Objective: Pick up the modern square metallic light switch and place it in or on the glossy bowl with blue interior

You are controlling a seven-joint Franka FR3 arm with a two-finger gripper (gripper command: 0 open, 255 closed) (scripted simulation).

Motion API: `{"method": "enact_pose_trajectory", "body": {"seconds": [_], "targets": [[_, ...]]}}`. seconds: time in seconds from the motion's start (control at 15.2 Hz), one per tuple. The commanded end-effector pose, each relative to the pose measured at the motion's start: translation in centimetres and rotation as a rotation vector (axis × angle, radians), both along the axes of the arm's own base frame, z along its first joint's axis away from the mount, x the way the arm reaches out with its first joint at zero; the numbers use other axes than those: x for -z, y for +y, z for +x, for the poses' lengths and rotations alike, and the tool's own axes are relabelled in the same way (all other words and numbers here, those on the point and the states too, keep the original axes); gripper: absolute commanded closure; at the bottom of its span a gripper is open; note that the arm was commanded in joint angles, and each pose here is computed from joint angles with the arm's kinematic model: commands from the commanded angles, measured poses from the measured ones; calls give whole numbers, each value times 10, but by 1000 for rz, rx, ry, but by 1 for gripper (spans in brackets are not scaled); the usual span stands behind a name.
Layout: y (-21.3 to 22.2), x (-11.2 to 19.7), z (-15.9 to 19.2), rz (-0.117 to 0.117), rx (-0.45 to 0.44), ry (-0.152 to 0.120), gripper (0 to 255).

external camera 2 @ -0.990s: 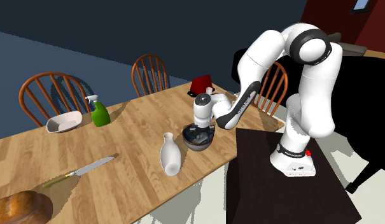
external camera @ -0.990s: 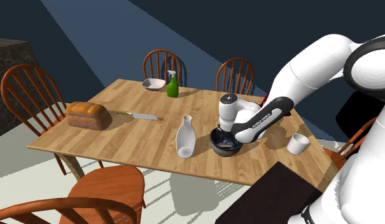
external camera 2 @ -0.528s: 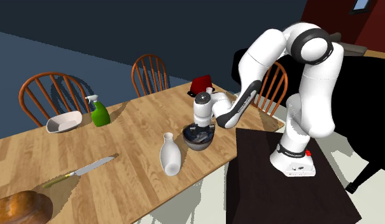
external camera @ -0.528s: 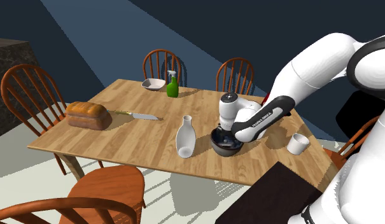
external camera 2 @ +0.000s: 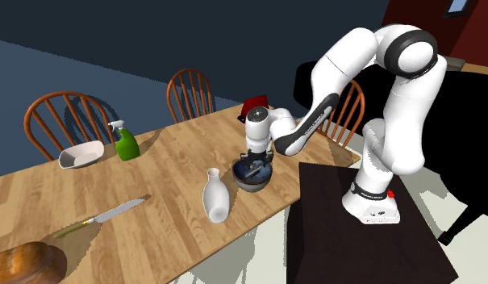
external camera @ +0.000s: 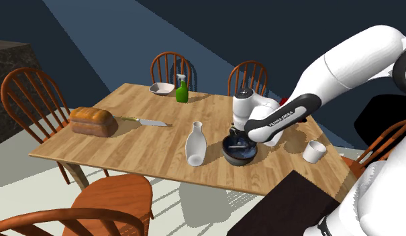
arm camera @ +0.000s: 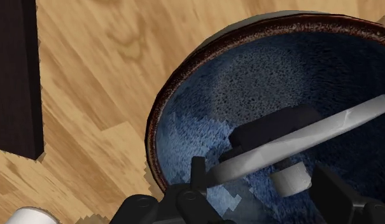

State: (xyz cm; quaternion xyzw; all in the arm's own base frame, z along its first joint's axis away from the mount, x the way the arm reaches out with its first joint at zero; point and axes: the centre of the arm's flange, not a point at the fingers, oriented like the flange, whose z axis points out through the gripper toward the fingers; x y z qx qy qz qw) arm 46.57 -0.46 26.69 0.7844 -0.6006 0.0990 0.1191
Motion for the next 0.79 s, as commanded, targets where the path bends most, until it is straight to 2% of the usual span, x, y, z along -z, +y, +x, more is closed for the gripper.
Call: {"method": "enact_pose_trajectory", "body": {"seconds": [0.0, 0.73], "targets": [[-1, -11, 0, 0, 0, 0, 255], [-1, -69, 0, 0, 0, 0, 255]]}}
